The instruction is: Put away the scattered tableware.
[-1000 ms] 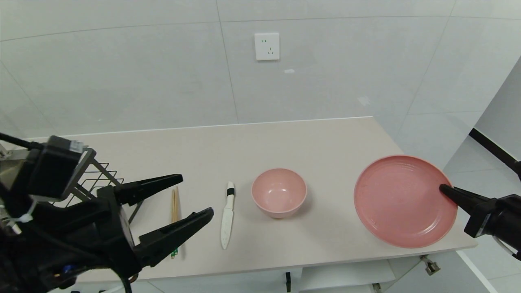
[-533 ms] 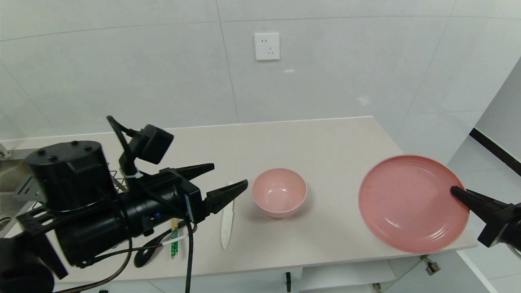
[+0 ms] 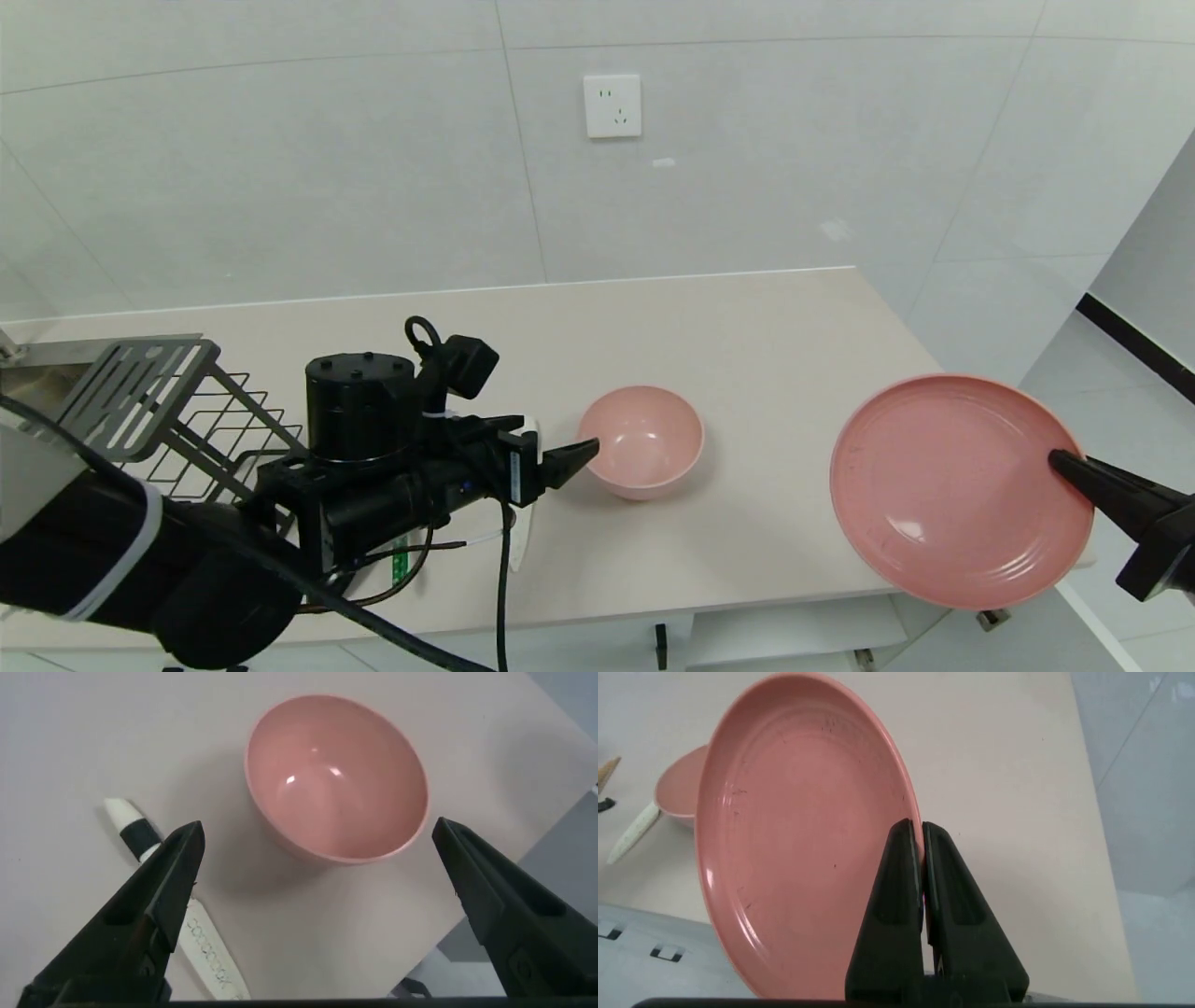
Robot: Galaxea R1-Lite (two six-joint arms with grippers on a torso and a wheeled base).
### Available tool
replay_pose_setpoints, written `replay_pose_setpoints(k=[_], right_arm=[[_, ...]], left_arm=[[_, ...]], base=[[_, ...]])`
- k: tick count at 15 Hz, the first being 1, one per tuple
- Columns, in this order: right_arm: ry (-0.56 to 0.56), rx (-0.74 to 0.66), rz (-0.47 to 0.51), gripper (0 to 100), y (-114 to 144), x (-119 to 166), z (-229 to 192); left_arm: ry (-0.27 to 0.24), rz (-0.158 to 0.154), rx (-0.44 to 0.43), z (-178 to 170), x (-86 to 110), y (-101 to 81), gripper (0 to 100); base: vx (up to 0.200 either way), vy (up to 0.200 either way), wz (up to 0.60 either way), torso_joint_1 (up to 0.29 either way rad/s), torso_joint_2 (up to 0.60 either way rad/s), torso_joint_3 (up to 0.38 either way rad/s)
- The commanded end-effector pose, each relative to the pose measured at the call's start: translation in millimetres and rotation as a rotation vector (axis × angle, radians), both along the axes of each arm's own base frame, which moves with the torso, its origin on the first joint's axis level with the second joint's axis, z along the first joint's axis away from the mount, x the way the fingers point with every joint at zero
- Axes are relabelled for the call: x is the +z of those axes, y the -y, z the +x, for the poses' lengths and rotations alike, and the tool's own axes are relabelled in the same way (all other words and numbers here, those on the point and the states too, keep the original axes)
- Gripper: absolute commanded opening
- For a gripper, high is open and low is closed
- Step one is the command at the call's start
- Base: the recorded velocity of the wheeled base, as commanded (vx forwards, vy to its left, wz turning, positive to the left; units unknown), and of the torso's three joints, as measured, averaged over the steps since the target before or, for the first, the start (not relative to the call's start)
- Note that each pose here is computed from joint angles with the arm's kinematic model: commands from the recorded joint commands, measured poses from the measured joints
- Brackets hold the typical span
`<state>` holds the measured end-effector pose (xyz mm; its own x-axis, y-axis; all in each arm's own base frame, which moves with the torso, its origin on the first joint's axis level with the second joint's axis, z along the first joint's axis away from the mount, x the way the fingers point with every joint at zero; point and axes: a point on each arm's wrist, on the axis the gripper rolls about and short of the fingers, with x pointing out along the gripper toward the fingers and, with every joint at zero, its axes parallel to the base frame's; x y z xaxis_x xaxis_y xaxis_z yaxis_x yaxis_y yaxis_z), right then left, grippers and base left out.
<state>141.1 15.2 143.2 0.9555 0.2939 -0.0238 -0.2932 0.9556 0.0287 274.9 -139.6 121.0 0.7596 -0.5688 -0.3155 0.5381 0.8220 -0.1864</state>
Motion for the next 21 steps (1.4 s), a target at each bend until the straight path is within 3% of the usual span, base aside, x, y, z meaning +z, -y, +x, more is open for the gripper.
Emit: replay_pose_setpoints(k=[1,4,9,14,21], right_arm=[[-0.026,0.001,-0.002,0,-1,-3,7],[-0.06,0.002,-0.005,0,-1,-8,12],[-0.081,0.001,-0.006,0,-1,-11,17],[-0.093,0.001,-0.007,0,-1,-13,18],[-0.096,0.001,-0.007,0,-2,-14,20]], left_arm=[[-0.018,0.009,-0.002,10,-9.0,5.6,100],[-0.019,0.008,-0.011,28,-17.2,15.5,100],[-0.065,0.025,0.003,50,-44.3,22.9,100],[-0.056,-0.005,0.023,68,-46.1,30.7,100],[-0.073,0.0,0.018,67,-53.1,33.3,100]], base=[[0.0,0.0,0.0,0.0,0.0,0.0],[0.0,0.0,0.0,0.0,0.0,0.0],[0.0,0.0,0.0,0.0,0.0,0.0],[0.0,0.0,0.0,0.0,0.0,0.0],[0.0,0.0,0.0,0.0,0.0,0.0]])
